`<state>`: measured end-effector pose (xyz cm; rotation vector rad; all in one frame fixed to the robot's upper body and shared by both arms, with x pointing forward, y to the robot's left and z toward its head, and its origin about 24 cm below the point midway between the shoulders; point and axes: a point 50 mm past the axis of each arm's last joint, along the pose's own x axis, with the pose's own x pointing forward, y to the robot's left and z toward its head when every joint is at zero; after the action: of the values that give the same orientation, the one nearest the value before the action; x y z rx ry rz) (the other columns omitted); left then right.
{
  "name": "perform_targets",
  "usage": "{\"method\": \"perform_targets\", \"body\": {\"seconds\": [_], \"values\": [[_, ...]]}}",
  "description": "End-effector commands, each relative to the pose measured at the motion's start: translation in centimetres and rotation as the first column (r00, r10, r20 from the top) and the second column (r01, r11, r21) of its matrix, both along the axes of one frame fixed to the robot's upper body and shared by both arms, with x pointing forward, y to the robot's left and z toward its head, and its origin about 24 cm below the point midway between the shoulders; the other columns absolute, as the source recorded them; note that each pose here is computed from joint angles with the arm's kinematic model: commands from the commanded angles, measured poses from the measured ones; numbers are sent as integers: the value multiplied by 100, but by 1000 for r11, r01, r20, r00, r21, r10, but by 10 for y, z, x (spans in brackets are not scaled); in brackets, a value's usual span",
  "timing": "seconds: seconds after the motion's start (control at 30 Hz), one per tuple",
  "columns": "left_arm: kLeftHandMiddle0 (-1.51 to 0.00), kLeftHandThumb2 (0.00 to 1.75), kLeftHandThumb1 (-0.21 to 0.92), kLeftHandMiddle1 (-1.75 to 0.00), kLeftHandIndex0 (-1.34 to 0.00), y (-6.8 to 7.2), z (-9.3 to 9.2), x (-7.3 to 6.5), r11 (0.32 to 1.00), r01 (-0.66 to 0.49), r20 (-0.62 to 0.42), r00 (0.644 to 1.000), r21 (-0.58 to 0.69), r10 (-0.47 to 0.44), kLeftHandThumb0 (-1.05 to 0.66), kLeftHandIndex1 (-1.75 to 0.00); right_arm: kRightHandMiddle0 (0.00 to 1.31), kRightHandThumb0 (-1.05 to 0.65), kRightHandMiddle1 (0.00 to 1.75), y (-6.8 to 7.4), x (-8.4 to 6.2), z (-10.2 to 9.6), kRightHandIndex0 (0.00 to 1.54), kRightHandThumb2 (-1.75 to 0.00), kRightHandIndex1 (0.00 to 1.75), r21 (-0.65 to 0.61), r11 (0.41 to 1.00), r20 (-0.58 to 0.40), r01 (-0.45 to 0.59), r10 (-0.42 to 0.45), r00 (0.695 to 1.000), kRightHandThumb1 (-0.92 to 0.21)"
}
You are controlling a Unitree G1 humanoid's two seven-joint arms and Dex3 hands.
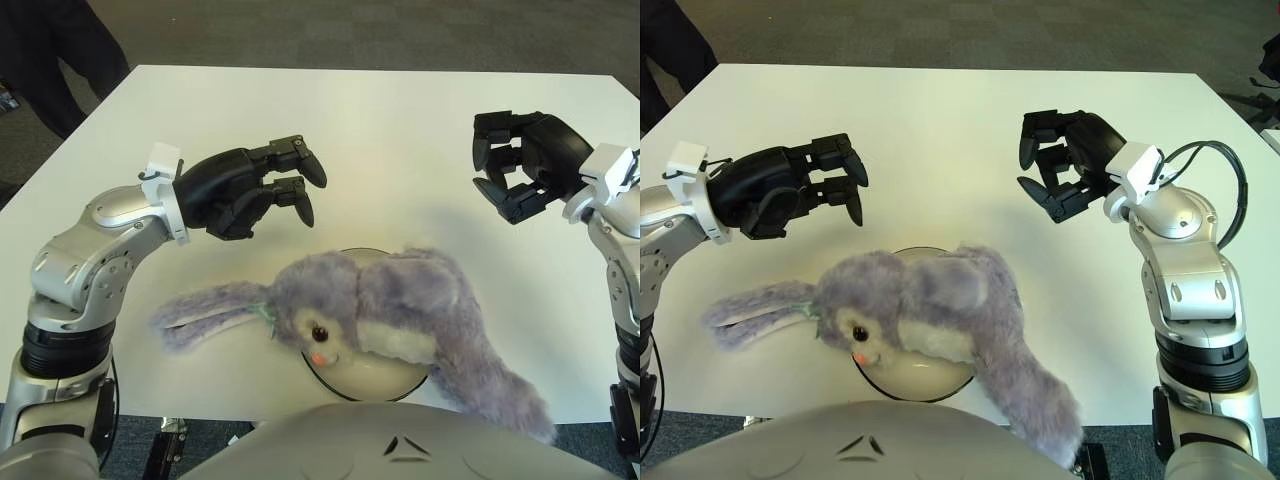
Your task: Put the doll into the plate.
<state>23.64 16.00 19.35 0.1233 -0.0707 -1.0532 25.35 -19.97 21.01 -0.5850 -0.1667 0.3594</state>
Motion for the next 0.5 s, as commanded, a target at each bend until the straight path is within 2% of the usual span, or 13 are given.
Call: {"method": "perform_targets", "body": {"seconds": [0.0, 0.07, 0.1, 0.23, 0.3, 0.37, 0.47], "values": [[-15, 57, 92, -140, 0, 1, 1, -1, 999, -30, 56, 998, 9, 30, -90, -156, 76, -52, 163, 0, 1, 3, 105, -136, 175, -9, 1000, 20, 20, -20, 1000, -20], [-13, 59, 92, -134, 0, 1, 2, -2, 999, -34, 76, 997, 11, 33, -89, -157, 75, -52, 164, -1, 1, 3, 105, -137, 175, -11, 1000, 21, 25, -25, 999, -20], [-13, 59, 92, -133, 0, 2, 2, -2, 1000, -24, 52, 998, 17, 23, -89, -157, 75, -52, 164, -1, 1, 3, 105, -137, 175, -7, 1000, 20, 23, -23, 1000, -20], [-24, 62, 92, -124, 0, 4, 2, -3, 999, 29, -71, 997, 21, -28, -90, -124, 77, -53, 162, -1, 2, 3, 105, -137, 175, 2, 1000, 17, 16, -16, 1000, -19], [-26, 65, 92, -116, 0, 5, 3, -3, 999, 44, -100, 994, 9, -43, -91, -111, 77, -53, 162, -1, 2, 3, 105, -137, 175, -3, 1000, 18, 18, -18, 1000, -19], [-27, 67, 92, -107, 0, 5, 4, -4, 999, 44, -109, 993, 6, -43, -91, -102, 77, -53, 162, -1, 2, 3, 105, -137, 175, -10, 1000, 20, 20, -20, 1000, -19], [-24, 69, 92, -100, 0, 2, 7, -3, 1000, 26, -59, 998, 10, -25, -91, -97, 77, -53, 162, -2, 2, 3, 105, -137, 175, -21, 1000, 22, 20, -20, 1000, -19]]}}
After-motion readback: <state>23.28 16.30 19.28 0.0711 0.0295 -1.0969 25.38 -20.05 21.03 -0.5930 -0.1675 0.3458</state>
